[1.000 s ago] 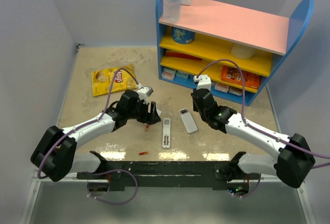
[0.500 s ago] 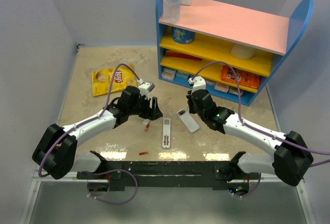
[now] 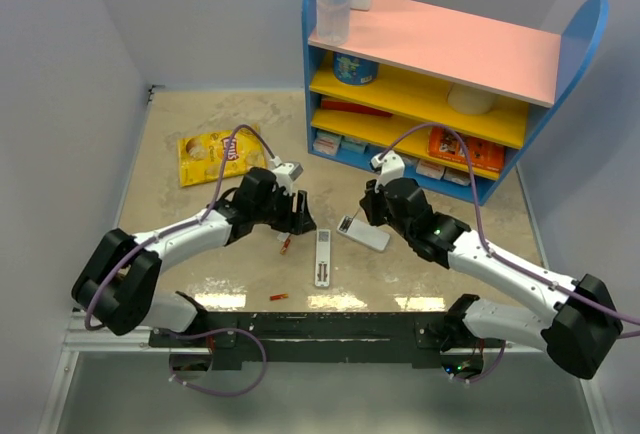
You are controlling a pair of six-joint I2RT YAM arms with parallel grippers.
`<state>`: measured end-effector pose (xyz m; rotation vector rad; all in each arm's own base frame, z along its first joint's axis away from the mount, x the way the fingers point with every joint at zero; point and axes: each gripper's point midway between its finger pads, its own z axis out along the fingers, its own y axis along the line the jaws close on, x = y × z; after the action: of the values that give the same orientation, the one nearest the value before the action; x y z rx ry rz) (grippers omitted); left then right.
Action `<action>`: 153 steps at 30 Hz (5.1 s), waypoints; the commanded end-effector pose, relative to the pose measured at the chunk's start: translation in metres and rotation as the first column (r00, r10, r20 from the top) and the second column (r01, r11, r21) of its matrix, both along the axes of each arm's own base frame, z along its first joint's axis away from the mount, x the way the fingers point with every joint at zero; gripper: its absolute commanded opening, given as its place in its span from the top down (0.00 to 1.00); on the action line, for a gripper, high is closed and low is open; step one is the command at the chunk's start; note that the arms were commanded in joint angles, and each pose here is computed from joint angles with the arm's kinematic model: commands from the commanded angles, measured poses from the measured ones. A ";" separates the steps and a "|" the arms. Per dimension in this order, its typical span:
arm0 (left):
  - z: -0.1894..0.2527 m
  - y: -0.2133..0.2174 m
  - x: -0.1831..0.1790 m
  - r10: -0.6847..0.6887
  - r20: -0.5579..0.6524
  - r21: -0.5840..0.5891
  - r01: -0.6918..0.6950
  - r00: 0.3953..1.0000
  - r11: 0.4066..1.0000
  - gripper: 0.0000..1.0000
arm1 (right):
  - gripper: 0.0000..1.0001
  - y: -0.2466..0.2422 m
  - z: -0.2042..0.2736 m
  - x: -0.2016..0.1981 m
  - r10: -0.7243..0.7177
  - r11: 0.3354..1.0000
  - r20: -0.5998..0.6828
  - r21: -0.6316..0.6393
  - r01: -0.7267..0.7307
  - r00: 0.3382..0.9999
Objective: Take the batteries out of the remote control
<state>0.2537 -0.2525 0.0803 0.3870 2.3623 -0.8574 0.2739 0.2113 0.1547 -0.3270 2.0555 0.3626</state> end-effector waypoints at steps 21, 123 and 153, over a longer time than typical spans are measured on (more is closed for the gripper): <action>0.031 -0.029 0.023 -0.043 0.034 -0.119 0.047 0.999 0.992 0.38 | 1.00 0.014 0.008 0.026 -0.005 1.000 0.061 -0.022 0.007 0.998; -0.046 -0.077 0.046 -0.055 -0.240 -0.124 0.026 0.969 0.992 0.68 | 1.00 -0.002 -0.050 -0.021 -0.020 0.988 -0.081 0.154 0.032 0.997; -0.070 -0.068 0.048 -0.023 -0.270 -0.036 0.014 0.963 0.999 0.75 | 1.00 -0.029 -0.071 -0.033 -0.197 0.895 -0.143 0.379 0.237 0.970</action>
<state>0.2961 -0.3272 0.0223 0.2883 2.5664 -1.0859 0.2446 0.1963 0.1053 0.1201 1.9799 0.7065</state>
